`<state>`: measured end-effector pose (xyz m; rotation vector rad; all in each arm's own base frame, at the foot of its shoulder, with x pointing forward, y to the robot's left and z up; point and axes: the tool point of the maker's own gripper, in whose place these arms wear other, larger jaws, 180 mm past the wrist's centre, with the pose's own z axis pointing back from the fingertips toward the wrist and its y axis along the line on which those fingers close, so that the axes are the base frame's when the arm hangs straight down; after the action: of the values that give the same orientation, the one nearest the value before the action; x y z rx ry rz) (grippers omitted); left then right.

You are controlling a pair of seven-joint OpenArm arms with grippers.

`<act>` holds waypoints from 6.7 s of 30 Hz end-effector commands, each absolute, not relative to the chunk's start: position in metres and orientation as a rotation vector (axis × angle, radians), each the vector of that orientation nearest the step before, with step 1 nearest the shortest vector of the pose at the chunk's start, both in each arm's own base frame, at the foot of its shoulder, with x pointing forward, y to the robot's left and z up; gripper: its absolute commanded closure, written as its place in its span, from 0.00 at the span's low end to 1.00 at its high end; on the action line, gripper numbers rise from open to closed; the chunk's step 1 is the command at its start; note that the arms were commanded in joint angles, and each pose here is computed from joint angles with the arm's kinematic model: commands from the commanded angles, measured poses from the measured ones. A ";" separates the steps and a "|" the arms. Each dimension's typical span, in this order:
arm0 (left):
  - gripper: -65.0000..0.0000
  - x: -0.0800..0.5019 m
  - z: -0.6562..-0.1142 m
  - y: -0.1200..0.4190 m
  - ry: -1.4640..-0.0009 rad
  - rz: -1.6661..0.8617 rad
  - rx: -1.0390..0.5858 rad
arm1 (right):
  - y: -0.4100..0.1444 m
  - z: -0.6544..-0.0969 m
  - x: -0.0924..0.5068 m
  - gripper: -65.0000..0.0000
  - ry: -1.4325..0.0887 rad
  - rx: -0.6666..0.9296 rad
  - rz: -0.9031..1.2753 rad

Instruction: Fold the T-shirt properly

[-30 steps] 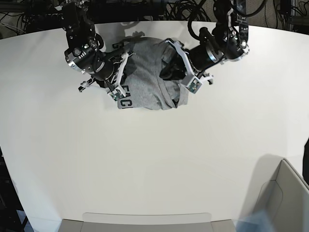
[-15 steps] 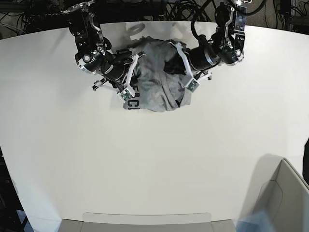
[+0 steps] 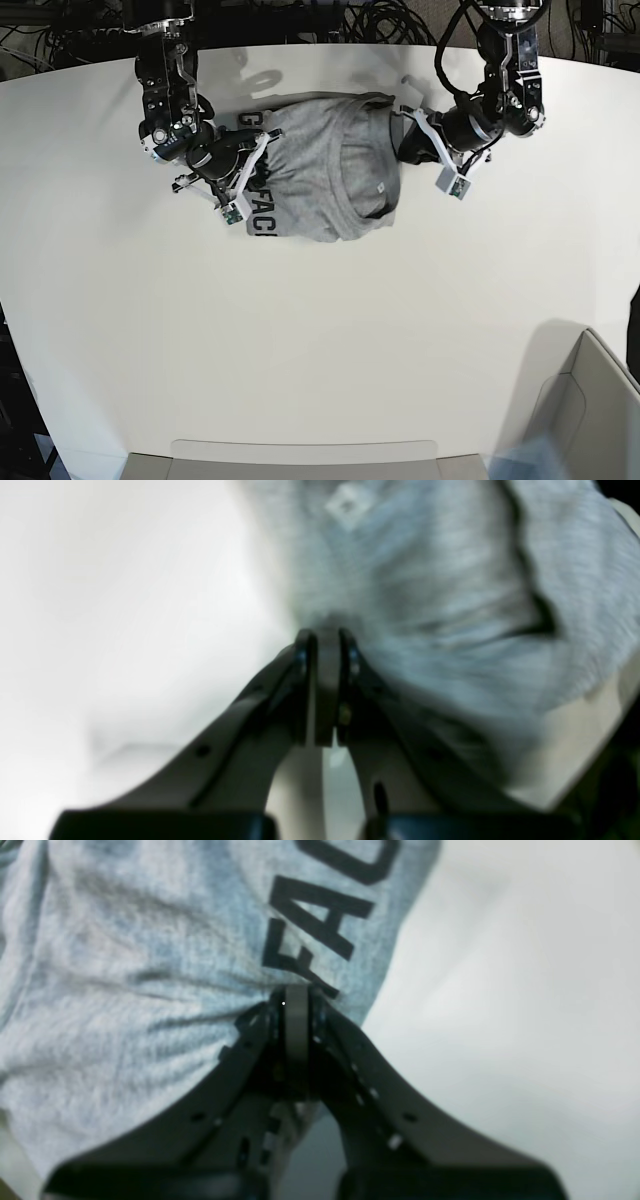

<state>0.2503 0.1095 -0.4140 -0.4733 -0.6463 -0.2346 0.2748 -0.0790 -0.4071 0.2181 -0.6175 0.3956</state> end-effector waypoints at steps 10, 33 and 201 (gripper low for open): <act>0.98 0.275 -0.389 0.126 -0.747 -0.203 -0.357 | -0.106 -0.361 0.294 1.00 -0.754 0.125 0.366; 0.98 0.249 -0.339 -0.035 -0.804 -0.569 -0.634 | -0.133 -0.360 0.255 1.00 -0.735 0.080 0.280; 0.96 -0.042 -0.653 0.199 -0.170 0.101 0.025 | -0.279 -0.637 -0.026 1.00 -0.166 -0.041 -0.167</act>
<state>-0.0228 0.2011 -0.6534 0.0328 -0.2050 0.1043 0.0014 -0.2712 -0.6386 -0.0230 -0.2288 -0.1702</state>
